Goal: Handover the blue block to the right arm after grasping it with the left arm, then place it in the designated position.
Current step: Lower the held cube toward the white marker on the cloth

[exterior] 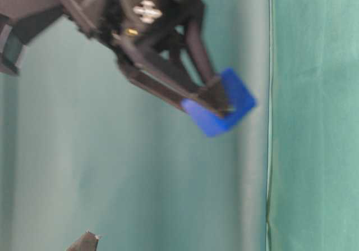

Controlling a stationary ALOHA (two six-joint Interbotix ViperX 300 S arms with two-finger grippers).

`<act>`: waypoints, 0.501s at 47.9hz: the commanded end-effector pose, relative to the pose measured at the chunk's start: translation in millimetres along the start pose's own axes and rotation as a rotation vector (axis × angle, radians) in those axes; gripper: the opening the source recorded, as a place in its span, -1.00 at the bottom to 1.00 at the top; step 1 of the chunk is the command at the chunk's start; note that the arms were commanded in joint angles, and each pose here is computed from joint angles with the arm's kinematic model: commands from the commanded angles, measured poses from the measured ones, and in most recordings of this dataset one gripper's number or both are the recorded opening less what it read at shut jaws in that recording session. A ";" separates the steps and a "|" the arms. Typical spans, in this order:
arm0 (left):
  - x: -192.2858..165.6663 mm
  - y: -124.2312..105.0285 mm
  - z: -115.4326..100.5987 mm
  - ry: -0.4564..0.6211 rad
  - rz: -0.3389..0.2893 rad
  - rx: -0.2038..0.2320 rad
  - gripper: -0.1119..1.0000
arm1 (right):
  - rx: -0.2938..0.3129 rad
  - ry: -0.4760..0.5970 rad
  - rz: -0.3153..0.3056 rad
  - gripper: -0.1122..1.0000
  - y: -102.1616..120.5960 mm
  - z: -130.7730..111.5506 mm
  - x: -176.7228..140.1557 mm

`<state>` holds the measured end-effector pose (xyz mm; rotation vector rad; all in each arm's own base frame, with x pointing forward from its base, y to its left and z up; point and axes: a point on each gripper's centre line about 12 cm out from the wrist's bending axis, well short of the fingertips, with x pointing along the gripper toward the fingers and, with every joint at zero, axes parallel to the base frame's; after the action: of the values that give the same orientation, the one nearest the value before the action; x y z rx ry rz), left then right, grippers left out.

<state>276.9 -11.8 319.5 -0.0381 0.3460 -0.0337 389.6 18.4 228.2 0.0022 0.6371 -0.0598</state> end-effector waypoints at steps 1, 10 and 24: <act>-2.2 -1.6 6.9 -0.021 -0.005 0.001 0.99 | 0.006 -0.044 0.023 0.21 3.8 12.2 1.5; -2.2 -1.6 6.9 -0.021 -0.005 0.000 0.99 | 0.037 0.000 0.040 0.21 7.9 -3.4 23.8; -2.1 -1.6 6.2 -0.020 -0.005 0.000 0.99 | 0.081 0.053 0.048 0.21 8.4 -23.3 49.8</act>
<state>276.8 -11.8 319.3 -0.0396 0.3475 -0.0334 407.6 25.5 171.4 0.0808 0.7253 -0.0442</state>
